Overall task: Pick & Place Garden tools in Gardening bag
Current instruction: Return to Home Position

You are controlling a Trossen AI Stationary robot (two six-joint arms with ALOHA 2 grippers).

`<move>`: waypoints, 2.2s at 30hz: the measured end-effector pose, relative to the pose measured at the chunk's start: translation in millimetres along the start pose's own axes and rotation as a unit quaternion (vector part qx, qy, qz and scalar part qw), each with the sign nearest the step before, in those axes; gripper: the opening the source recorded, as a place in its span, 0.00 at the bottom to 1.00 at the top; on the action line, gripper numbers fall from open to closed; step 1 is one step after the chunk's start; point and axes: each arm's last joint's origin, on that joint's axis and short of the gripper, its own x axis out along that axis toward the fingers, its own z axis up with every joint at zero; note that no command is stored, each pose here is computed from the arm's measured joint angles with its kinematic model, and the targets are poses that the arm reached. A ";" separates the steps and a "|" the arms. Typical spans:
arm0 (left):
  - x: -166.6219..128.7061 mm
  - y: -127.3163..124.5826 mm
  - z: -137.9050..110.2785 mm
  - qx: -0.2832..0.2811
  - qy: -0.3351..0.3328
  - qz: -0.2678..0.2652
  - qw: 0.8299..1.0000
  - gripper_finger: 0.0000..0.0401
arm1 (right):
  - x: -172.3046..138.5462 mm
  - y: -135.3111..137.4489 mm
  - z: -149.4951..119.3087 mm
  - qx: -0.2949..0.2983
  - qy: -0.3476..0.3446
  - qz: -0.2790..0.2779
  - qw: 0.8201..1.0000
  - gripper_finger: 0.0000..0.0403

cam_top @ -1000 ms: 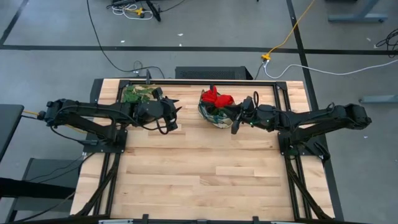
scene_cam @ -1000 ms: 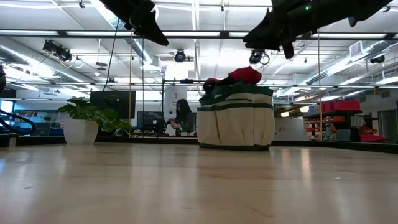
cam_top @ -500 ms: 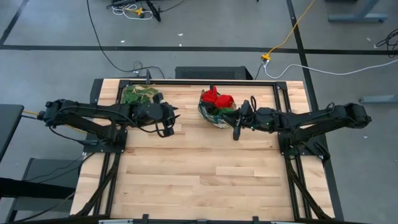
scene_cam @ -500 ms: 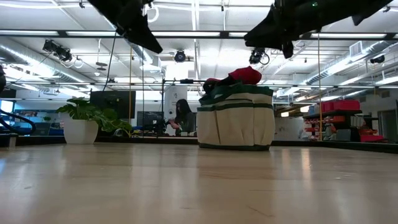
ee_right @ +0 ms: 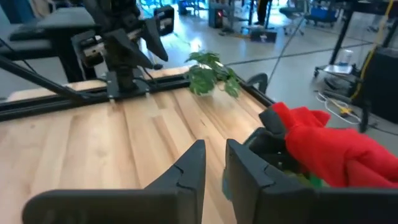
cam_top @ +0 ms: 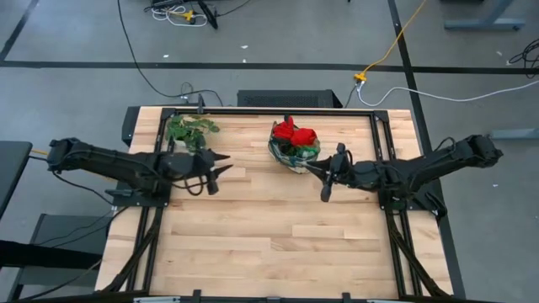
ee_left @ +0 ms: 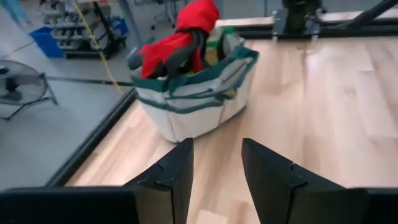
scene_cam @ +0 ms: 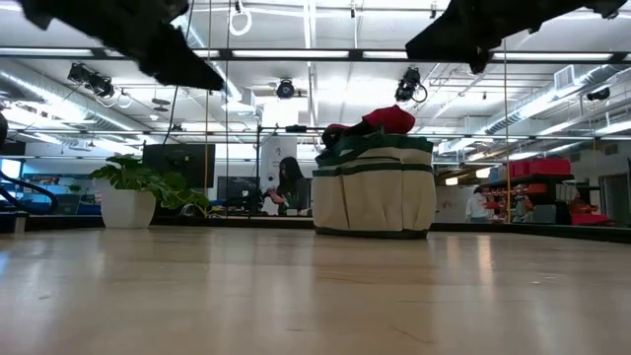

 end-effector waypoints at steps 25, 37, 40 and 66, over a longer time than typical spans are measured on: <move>-18.2 -5.2 -93.2 -0.060 -0.180 -0.133 0.973 0.35 | -38.5 -30.5 -89.9 0.060 -0.151 0.086 0.983 0.16; -16.7 -2.6 -95.8 -0.093 -0.163 -0.088 0.978 0.35 | -39.8 -36.5 -118.9 0.057 -0.089 0.073 0.992 0.16; -16.6 -2.6 -95.9 -0.093 -0.163 -0.088 0.978 0.35 | -39.5 -37.5 -119.2 0.076 -0.087 0.057 0.992 0.16; -23.2 1.0 -90.4 -0.109 -0.194 -0.089 0.971 0.35 | -40.8 -37.1 -116.8 0.082 -0.093 0.073 0.990 0.16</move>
